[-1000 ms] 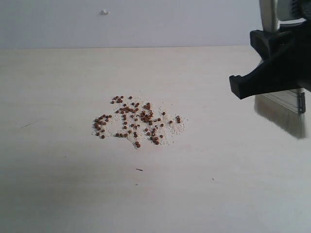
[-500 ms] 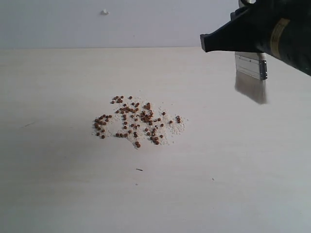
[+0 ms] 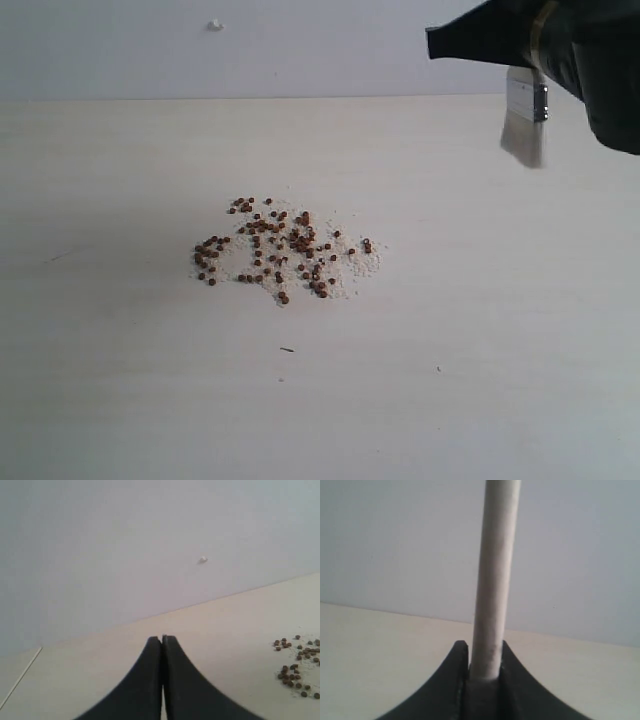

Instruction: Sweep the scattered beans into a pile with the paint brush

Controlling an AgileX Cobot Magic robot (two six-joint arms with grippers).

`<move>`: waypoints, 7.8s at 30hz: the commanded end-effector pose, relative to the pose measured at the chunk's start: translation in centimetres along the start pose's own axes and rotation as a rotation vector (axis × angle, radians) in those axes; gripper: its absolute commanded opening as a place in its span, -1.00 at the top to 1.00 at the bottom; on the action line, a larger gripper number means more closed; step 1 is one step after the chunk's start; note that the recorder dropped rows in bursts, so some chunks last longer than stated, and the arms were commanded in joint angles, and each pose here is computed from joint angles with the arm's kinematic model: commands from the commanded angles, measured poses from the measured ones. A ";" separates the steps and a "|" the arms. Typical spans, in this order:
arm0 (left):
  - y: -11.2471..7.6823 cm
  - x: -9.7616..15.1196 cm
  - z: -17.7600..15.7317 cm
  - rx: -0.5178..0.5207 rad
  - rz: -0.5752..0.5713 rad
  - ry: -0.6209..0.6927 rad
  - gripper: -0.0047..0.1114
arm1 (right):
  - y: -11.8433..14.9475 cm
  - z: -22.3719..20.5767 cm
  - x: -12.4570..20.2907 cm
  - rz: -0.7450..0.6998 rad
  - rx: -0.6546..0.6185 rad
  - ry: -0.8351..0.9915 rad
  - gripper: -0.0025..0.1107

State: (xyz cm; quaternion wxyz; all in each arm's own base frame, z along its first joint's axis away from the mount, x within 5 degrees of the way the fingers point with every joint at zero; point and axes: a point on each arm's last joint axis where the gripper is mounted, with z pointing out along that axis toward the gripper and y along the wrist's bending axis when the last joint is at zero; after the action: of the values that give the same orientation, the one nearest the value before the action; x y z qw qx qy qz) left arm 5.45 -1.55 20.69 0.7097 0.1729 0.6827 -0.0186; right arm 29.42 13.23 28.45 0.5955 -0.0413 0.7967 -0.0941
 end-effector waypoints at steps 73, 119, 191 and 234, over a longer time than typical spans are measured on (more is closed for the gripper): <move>0.0 0.1 0.0 -0.001 0.005 0.001 0.92 | 4.8 9.0 17.0 -0.153 -0.490 -0.276 0.96; 0.0 0.1 0.0 -0.001 0.005 0.001 0.92 | 6.8 6.8 8.9 0.107 -0.492 -0.336 0.96; 0.0 0.1 0.0 -0.001 0.005 0.001 0.92 | 16.7 3.0 13.3 -0.121 -0.253 -0.161 0.96; 0.0 0.1 0.0 -0.001 0.005 0.001 0.92 | 15.7 3.3 16.1 -0.002 -0.123 0.102 0.96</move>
State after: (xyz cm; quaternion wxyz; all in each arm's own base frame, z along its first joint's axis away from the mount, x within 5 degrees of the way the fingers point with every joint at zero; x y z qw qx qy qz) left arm 5.45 -1.55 20.68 0.7092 0.1748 0.6828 -0.0168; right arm 28.82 24.76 9.46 0.5606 -0.0876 0.8173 -0.1008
